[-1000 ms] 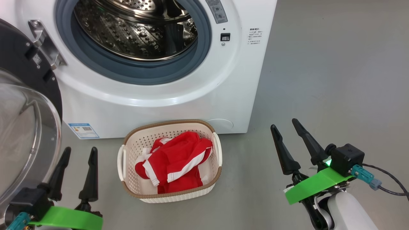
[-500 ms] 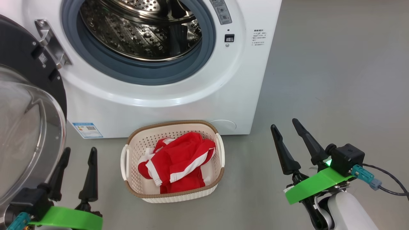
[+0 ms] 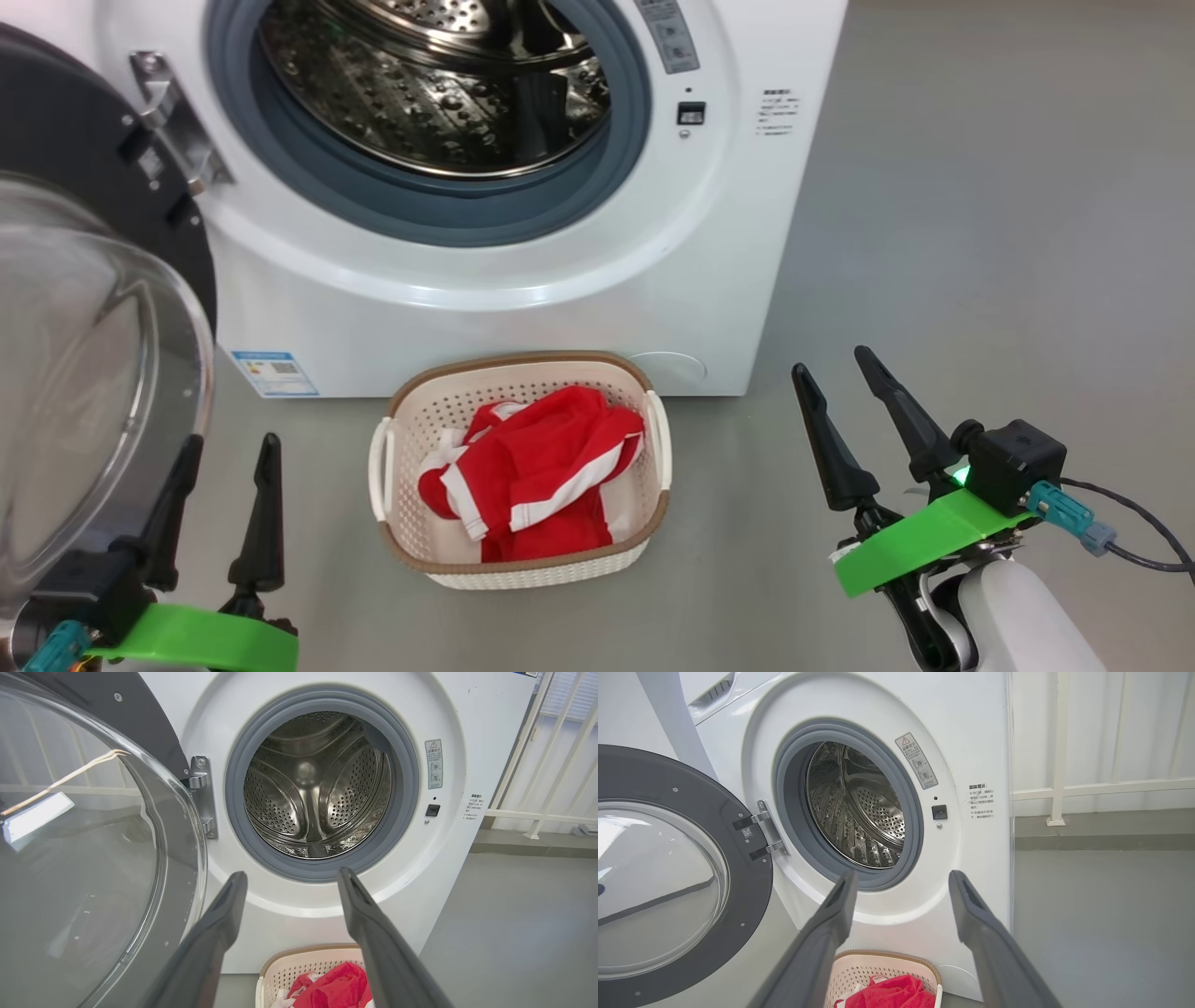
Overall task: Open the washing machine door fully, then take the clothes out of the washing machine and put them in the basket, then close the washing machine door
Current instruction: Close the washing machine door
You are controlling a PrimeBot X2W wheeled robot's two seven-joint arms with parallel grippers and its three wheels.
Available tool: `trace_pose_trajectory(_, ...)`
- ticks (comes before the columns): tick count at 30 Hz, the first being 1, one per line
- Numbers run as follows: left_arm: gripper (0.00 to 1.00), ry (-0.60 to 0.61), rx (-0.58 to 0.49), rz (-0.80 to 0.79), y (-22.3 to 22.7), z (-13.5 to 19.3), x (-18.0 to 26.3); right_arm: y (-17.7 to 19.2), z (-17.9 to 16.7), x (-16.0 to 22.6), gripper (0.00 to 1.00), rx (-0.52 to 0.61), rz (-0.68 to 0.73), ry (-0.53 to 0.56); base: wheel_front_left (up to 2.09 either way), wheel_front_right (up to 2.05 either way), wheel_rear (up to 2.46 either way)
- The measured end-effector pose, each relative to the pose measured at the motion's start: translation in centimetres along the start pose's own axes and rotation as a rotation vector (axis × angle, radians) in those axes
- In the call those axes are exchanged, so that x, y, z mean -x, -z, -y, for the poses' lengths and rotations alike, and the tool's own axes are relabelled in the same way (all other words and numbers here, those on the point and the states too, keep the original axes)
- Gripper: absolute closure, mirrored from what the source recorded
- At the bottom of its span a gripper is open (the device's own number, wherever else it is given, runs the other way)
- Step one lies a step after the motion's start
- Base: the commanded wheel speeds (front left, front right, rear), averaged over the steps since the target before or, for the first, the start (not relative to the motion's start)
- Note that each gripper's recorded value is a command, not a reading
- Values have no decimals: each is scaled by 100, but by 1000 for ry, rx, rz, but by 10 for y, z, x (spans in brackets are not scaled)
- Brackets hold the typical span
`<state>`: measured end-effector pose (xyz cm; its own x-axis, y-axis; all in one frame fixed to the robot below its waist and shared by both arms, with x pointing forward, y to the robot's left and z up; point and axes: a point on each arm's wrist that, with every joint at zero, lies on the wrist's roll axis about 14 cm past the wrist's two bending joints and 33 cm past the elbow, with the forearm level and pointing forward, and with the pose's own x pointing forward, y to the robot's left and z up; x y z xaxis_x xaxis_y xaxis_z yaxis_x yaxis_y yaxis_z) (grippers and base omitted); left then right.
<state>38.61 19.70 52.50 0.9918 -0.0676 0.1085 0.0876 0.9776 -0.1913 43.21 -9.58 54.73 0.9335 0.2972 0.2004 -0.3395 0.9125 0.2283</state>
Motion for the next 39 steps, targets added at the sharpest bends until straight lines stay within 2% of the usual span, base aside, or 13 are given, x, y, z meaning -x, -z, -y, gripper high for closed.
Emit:
trace_pose_trajectory(9,0,-85,-12,8,-5,-24,18,7,-22,-11,0,-8,-16,-71,0,0,0)
trace_pose_trajectory(18,0,-196,-31,36,-18,-53,44,18,-59,-24,0,-33,-38,-174,0,0,0)
trace_pose_trajectory(39,0,-512,-72,78,-39,-117,138,39,-154,-44,0,-92,-87,-420,0,0,0)
